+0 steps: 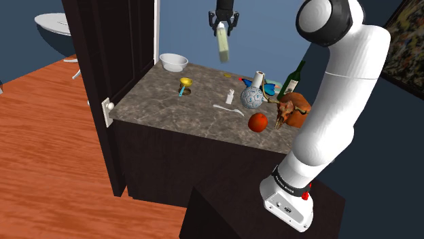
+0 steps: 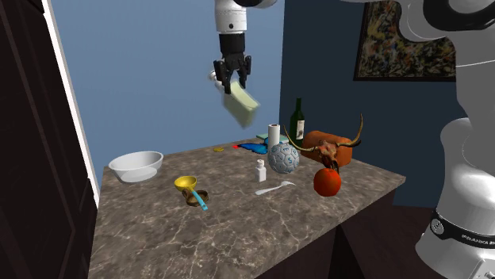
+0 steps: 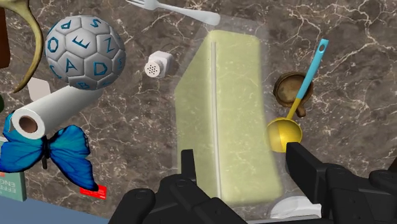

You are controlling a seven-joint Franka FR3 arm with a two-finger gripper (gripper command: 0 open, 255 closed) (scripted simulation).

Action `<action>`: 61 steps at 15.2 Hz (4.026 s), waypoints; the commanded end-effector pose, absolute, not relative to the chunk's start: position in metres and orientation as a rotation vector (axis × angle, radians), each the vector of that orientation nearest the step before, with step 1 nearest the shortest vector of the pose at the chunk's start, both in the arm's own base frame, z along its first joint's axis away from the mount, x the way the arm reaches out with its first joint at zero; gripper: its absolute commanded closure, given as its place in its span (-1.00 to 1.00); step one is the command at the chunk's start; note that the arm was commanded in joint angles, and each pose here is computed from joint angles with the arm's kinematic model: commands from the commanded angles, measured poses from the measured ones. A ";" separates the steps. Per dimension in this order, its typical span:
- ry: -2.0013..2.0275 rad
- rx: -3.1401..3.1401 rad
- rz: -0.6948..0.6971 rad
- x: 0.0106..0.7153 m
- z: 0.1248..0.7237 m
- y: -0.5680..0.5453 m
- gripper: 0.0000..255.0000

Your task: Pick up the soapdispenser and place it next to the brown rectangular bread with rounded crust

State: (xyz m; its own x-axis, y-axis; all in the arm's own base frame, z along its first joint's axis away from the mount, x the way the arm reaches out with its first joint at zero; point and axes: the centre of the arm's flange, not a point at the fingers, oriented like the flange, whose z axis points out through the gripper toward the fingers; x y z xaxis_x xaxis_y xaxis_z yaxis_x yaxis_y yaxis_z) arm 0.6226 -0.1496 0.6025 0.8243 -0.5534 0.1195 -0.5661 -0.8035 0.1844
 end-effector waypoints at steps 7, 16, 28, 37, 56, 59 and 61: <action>-0.868 2.795 0.088 0.553 0.609 -0.186 1.00; -0.868 2.795 0.088 0.446 0.609 -0.239 1.00; -0.868 2.795 0.088 0.305 0.609 -0.310 1.00; -0.868 2.795 0.088 0.199 0.610 -0.363 1.00; -0.868 2.795 0.088 -0.009 0.600 -0.467 1.00; -0.868 2.795 0.088 -0.009 0.584 -0.467 1.00; -0.868 2.795 0.088 -0.009 0.573 -0.467 1.00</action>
State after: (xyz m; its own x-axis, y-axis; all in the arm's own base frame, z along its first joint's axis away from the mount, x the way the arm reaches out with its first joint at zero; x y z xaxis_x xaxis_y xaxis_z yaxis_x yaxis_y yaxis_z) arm -0.0091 -0.4675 0.5801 0.8242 -0.5537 0.1187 -0.5663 -0.8034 0.1840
